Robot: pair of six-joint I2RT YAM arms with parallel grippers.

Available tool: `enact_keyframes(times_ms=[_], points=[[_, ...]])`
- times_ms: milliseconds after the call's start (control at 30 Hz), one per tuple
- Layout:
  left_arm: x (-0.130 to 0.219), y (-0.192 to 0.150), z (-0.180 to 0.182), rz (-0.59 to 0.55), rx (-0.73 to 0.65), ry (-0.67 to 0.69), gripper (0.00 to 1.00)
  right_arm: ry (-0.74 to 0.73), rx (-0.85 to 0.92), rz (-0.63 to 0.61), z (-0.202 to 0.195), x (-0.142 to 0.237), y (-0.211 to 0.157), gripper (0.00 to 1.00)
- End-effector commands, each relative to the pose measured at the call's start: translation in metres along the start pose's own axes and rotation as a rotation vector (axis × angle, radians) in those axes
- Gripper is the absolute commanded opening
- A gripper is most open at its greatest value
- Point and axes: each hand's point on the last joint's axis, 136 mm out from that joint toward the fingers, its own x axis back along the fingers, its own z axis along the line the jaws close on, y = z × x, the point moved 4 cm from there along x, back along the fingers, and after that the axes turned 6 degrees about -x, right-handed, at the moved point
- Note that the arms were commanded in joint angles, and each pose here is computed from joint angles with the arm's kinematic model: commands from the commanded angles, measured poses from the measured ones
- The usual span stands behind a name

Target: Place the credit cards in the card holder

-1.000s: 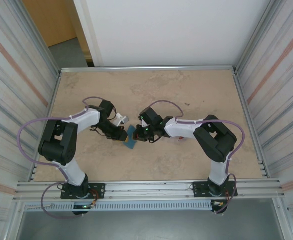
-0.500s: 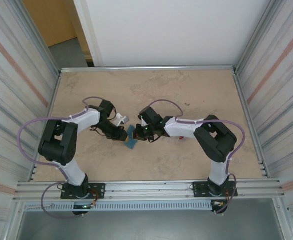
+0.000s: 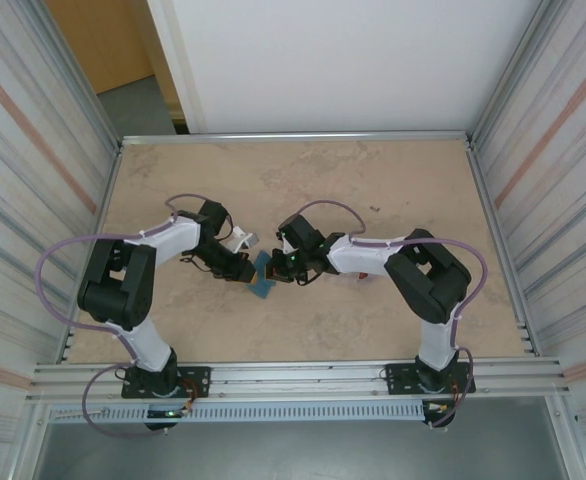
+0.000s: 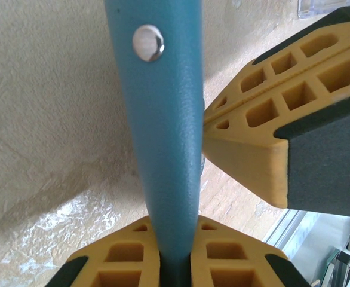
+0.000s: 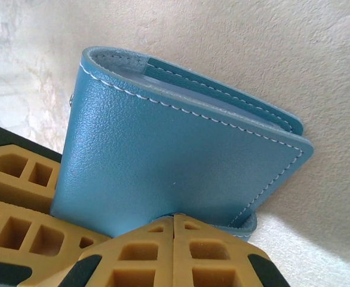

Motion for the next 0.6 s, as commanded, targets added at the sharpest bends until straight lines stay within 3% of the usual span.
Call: enact_keyframes(times_ms=[0, 567], points=[[-0.003, -0.005, -0.007, 0.012, 0.016, -0.071, 0.00, -0.049, -0.011, 0.014, -0.016, -0.013, 0.000, 0.02], [-0.007, -0.009, -0.010, -0.007, 0.075, -0.161, 0.00, -0.020, -0.056, -0.090, -0.025, -0.006, 0.017, 0.00]])
